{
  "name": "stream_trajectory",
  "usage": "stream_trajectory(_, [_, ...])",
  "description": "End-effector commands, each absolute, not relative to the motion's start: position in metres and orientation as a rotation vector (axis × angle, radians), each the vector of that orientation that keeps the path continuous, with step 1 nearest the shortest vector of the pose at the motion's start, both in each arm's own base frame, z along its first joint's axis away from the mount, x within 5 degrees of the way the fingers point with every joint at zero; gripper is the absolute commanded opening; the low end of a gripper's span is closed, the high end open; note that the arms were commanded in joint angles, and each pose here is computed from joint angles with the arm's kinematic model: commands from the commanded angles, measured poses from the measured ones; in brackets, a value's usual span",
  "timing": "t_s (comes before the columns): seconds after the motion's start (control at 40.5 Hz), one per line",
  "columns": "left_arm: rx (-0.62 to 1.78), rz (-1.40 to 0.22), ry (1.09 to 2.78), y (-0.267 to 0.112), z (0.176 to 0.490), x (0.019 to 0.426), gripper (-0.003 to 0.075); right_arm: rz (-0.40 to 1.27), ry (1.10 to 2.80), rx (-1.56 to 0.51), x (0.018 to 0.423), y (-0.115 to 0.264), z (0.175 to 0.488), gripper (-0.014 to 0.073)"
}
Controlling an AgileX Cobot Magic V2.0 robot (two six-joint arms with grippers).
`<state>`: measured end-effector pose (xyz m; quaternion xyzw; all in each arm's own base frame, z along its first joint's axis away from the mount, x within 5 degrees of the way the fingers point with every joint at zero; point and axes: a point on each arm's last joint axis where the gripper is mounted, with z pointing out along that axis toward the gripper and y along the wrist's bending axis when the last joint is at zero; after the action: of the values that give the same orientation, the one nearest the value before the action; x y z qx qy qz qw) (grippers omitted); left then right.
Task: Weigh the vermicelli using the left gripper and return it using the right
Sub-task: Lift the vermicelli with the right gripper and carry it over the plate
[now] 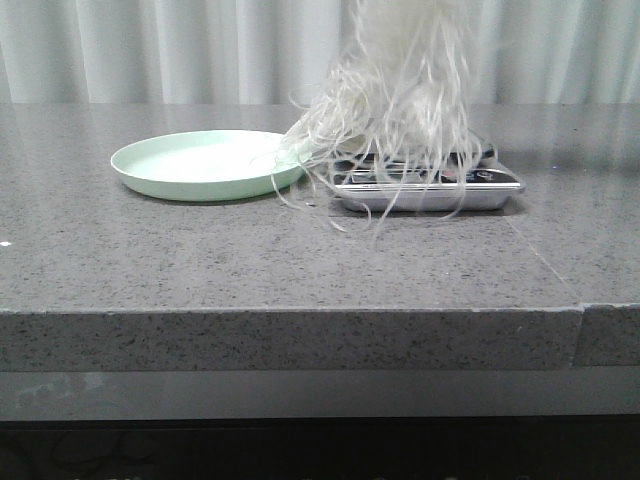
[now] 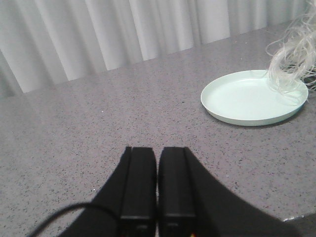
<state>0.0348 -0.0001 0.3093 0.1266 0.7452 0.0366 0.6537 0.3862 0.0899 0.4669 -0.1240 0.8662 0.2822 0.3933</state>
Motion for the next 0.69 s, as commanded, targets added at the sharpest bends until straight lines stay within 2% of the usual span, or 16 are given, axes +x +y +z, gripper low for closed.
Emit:
stream_trajectory(0.0, [0.267,0.064,1.588,-0.001,0.325,0.035,0.0138,0.75,1.956,-0.348,0.351,0.09,0.528,0.0152])
stream_trajectory(0.173, [0.266,0.063,1.572,-0.001,0.326,0.035,0.0138,0.879,1.771,-0.346,0.336,0.097,0.559,0.0152])
stream_trajectory(0.321, [0.265,0.063,1.572,-0.001,0.326,0.035,0.0137,0.998,1.674,-0.329,0.333,0.108,0.569,0.0152])
stream_trajectory(0.494, [0.265,0.063,1.572,-0.001,0.326,0.035,0.0138,1.056,1.641,-0.346,0.338,0.133,0.566,0.0152])
stream_trajectory(0.667, [0.26,0.047,1.573,-0.002,0.326,0.035,0.0138,1.117,1.684,-0.376,0.355,0.166,0.543,0.0152])
